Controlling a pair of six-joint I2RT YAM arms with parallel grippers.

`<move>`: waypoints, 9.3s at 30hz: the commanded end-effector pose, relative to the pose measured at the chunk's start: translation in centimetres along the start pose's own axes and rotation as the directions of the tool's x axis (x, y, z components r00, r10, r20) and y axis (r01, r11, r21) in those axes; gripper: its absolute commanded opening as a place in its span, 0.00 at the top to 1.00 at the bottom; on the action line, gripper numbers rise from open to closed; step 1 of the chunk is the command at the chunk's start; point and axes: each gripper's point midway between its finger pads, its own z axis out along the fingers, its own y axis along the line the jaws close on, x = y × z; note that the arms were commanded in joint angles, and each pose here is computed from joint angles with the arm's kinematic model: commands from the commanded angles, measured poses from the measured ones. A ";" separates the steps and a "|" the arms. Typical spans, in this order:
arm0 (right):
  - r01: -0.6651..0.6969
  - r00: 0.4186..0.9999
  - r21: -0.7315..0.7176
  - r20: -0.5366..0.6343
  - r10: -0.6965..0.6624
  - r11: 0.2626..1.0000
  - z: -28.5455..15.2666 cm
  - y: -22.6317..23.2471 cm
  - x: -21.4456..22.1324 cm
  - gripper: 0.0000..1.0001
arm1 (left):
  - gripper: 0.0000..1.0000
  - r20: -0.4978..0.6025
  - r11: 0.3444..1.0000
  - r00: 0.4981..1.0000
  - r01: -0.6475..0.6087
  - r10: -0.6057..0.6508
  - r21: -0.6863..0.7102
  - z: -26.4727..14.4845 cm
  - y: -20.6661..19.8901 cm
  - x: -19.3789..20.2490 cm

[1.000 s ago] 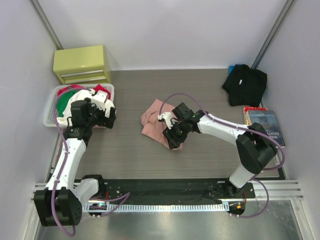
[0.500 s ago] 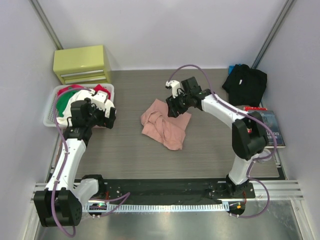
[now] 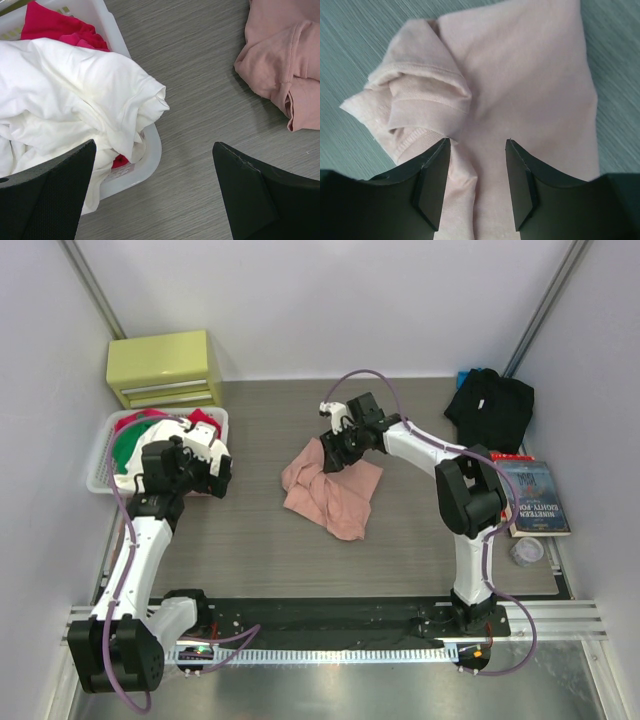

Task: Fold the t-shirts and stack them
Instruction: Fold the long partially folded tshirt into a neat square

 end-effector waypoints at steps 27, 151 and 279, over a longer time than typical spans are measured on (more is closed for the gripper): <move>0.037 0.999 -0.132 0.042 -0.032 0.991 1.5 5.7 -2.5 0.99 | 0.00 0.019 0.999 0.999 -0.034 0.035 -0.026 -0.2 0.7 -0.7; -0.030 0.998 -0.085 -0.063 0.024 0.996 0.9 4.0 5.4 0.46 | 0.00 -0.048 0.999 0.998 -0.033 0.032 -0.014 0.7 0.9 0.7; -0.092 0.974 0.176 0.218 0.052 0.980 -7.8 -5.7 -4.4 0.99 | 0.00 -0.309 0.898 0.942 0.016 0.134 0.440 7.1 -16.2 2.5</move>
